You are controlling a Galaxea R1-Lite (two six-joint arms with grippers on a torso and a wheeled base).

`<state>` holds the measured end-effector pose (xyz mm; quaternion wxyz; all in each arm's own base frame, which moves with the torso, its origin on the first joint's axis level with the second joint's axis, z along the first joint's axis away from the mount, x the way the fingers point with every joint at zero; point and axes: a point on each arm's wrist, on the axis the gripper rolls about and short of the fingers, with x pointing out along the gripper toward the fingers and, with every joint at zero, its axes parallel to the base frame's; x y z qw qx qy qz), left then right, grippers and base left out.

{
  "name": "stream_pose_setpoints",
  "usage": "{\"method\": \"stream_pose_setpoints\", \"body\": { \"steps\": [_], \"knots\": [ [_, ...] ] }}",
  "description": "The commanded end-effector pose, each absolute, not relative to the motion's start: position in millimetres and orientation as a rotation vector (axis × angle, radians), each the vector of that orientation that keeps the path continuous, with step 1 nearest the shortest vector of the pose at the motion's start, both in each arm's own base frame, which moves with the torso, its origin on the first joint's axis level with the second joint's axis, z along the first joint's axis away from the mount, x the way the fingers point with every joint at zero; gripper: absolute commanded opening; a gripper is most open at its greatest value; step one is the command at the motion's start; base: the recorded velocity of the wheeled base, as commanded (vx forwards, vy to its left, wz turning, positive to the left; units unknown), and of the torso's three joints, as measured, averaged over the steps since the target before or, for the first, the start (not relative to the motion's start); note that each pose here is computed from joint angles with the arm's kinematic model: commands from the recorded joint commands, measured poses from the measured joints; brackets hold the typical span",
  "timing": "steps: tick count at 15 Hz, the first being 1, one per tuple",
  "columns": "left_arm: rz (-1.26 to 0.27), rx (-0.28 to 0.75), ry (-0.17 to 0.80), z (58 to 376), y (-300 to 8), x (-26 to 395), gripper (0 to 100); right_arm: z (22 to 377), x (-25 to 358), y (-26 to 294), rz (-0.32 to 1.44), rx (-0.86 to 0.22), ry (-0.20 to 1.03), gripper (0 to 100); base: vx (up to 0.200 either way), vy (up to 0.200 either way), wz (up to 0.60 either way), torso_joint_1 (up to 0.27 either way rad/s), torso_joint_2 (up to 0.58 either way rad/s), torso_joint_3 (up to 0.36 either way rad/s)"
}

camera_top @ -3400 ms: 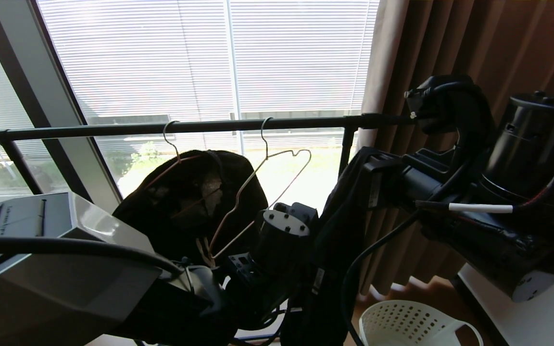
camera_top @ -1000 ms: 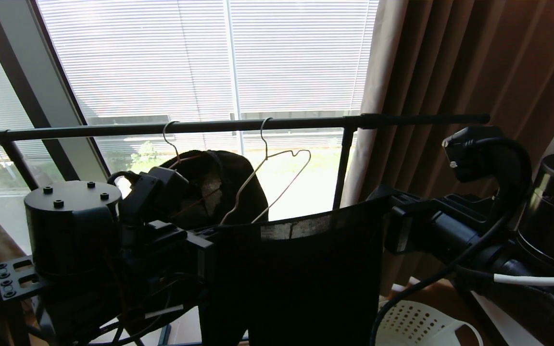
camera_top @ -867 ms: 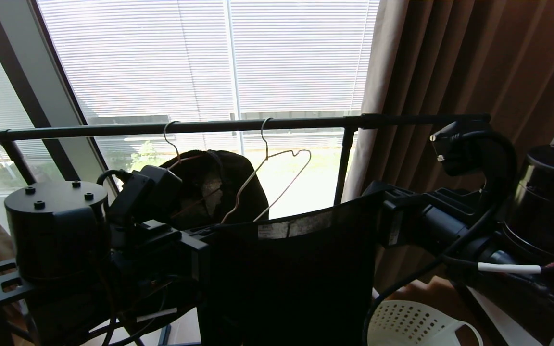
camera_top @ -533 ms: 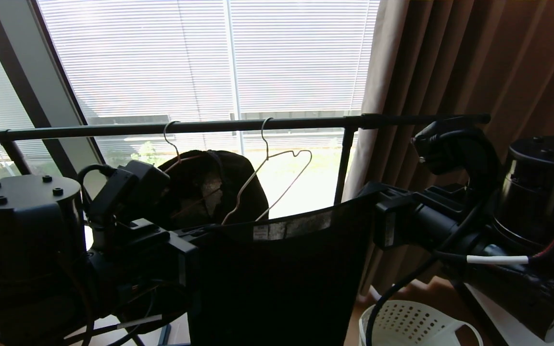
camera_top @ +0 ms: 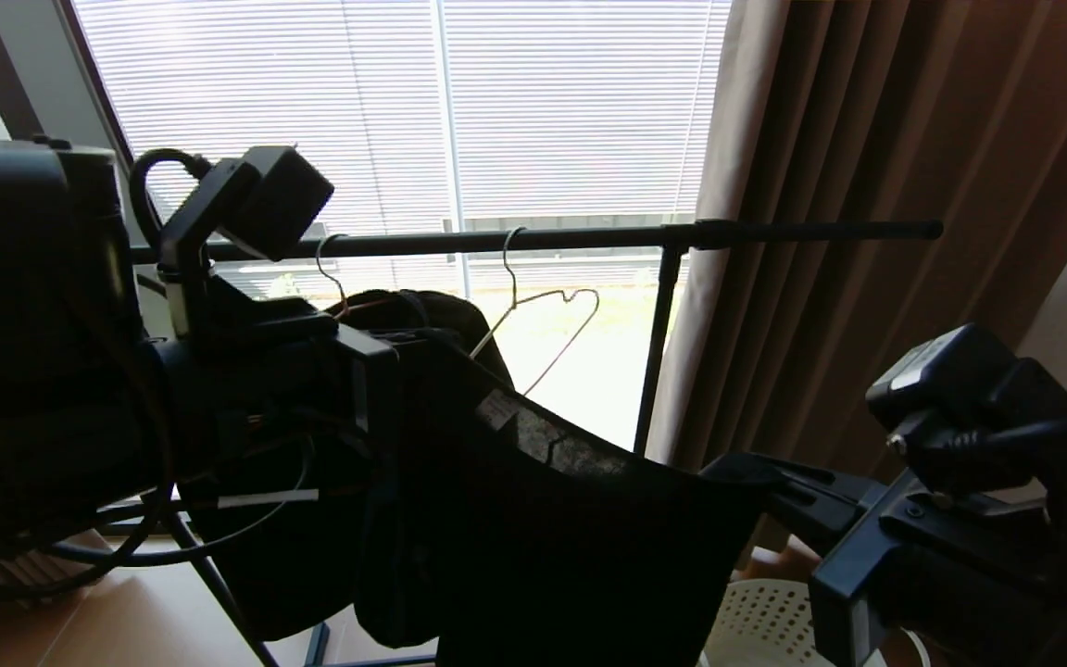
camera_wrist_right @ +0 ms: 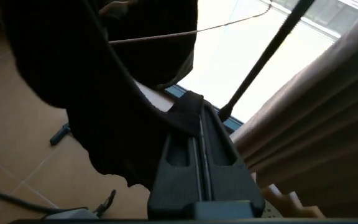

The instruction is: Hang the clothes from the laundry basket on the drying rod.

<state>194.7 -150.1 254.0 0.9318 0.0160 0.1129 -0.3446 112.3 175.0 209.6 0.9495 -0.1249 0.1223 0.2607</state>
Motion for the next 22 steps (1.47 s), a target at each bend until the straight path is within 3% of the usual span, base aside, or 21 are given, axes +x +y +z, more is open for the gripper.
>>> {"method": "stream_pose_setpoints", "body": {
  "steps": [1,5,10,13,18,22],
  "knots": [
    [-0.717,0.047,0.228,257,-165,211,0,209,96,183,0.635,-0.261,0.239,0,0.0,0.0,0.0,0.0,0.0,0.0],
    [-0.735,0.043,0.203,265,-177,220,0,205,81,211,0.769,-0.254,0.259,0,0.0,0.0,0.0,0.0,0.0,0.0],
    [-0.78,0.034,0.181,272,-187,225,0,210,79,269,0.831,-0.182,0.281,0,0.0,0.0,0.0,0.0,0.0,0.0],
    [-0.811,0.026,0.169,276,-190,226,0,219,79,278,0.838,-0.055,0.262,0,0.0,0.0,0.0,0.0,0.0,0.0],
    [-0.806,0.016,0.17,276,-192,231,0,210,82,258,0.798,0.033,0.322,0,0.0,0.0,0.0,0.0,0.0,0.0],
    [-0.801,0.006,0.162,282,-179,217,0,185,137,205,0.503,0.03,0.392,0,0.0,0.0,0.0,0.0,0.0,0.0]
  ]
}}
